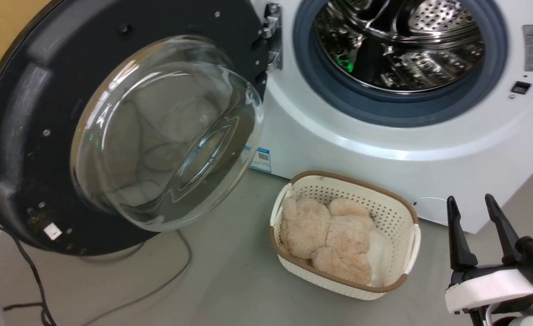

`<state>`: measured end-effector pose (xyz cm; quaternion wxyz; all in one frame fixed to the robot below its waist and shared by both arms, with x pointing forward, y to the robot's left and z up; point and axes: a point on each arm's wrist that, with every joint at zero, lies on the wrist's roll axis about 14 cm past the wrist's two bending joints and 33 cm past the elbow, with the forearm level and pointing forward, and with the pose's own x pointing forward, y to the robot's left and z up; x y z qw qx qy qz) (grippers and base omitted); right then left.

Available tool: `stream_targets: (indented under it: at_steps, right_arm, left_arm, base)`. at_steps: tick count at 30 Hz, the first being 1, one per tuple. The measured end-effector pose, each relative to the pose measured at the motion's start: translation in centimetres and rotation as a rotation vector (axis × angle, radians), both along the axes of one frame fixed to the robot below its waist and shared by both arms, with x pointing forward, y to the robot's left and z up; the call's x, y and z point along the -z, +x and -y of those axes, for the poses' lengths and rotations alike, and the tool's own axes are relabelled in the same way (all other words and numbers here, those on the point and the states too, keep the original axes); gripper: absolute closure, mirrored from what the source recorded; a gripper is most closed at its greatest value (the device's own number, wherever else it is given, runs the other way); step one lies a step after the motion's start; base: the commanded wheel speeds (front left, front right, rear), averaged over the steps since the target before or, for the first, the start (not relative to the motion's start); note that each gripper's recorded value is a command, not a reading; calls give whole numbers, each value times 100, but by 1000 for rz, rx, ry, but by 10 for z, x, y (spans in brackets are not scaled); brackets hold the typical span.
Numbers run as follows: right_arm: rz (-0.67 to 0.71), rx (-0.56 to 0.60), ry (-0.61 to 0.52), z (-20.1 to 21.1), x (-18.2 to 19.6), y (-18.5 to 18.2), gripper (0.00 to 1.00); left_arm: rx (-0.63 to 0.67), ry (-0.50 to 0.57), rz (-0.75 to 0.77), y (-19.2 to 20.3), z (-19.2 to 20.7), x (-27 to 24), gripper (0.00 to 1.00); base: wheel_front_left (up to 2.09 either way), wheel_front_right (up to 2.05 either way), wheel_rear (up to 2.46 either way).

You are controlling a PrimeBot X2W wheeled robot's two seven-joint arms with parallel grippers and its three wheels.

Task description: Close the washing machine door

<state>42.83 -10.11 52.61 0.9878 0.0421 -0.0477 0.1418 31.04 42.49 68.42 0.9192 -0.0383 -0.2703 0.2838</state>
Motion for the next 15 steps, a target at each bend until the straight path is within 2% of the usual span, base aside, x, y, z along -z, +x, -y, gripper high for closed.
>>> stream_targets:
  at_steps: [2, 8, 13, 14, 15]
  right_arm:
    - [3, -12, 4, -5, 0, 3, 0]
    - [8, -35, 13, -15, 2, 10, 0]
    - [10, -47, 21, -21, 4, 16, 0]
    - [10, -52, 26, -23, 6, 18, 0]
    - [6, -52, 26, -23, 8, 19, 0]
  left_arm:
    - [-22, -33, 3, -4, -14, 2, 100]
    - [-45, -230, 26, -11, -54, 16, 100]
    - [-26, -362, -36, -7, -75, 35, 100]
    - [-3, -449, -48, -4, -85, 41, 100]
    - [17, -486, -62, 0, -86, 45, 100]
  base:
    - [0, 0, 0]
    - [0, 0, 0]
    - [0, 0, 0]
    - [0, 0, 0]
    - [0, 0, 0]
